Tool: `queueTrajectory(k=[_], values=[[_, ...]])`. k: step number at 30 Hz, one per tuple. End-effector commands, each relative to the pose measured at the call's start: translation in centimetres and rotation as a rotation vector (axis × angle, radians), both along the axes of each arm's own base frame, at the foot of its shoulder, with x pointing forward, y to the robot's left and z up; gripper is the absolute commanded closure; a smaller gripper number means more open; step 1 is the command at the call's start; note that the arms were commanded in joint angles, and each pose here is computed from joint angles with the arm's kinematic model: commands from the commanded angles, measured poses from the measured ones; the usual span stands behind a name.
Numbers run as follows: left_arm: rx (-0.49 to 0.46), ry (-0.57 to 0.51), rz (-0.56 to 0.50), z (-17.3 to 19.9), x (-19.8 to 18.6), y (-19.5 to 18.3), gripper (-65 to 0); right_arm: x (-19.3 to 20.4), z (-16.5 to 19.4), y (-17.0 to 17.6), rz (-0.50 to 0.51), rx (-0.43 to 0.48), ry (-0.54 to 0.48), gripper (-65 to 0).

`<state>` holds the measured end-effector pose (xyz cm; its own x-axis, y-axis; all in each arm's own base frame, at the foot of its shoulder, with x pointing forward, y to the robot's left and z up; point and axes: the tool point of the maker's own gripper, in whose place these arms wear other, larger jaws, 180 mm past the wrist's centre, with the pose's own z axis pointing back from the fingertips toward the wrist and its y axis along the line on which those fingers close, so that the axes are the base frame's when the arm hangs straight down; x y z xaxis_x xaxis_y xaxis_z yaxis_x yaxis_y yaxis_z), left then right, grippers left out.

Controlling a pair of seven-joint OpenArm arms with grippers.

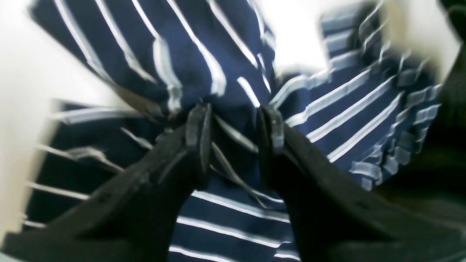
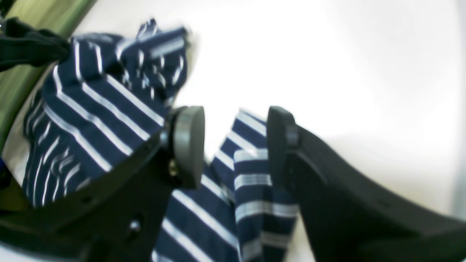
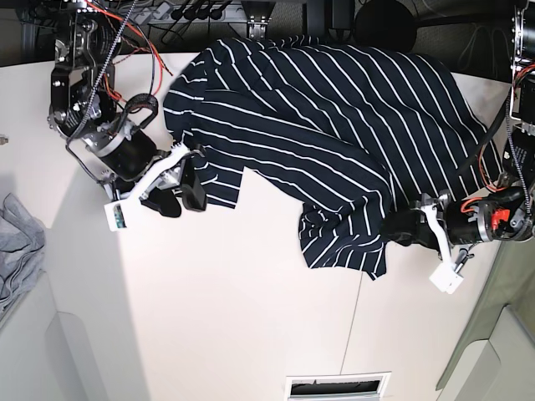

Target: Layout the t-shirt on the table in an organized manner, then fold the t-shirt properly

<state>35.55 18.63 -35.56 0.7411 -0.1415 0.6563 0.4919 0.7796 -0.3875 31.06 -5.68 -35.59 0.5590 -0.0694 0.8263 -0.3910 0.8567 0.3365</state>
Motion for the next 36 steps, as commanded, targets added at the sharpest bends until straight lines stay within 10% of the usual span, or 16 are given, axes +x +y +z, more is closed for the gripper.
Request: queueTrajectory(k=[1, 15, 18, 20, 36], values=[[-0.013, -0.055, 0.009, 2.1, 1.2, 0.7, -22.6, 1.2, 1.2, 1.1, 0.014, 0.021, -0.046, -27.6], [0.008, 0.118, 0.031, -3.4, -4.9, 1.9, -22.6, 0.5, -9.7, 12.3, 0.414, -0.104, 0.232, -27.4], [0.003, 0.166, 0.031, -5.1, -6.9, 1.5, -22.6, -0.2, -10.2, 12.5, 0.431, -0.103, 0.246, -14.1], [-0.002, 0.184, 0.031, -6.0, -7.8, 1.0, -22.6, 0.0, -9.6, 12.8, 0.422, -0.068, 0.239, 0.0], [-0.048, 0.069, 0.051, -8.2, -4.2, -9.9, -20.0, -0.1, 5.8, 20.7, 0.601, 0.214, 0.003, 0.0]])
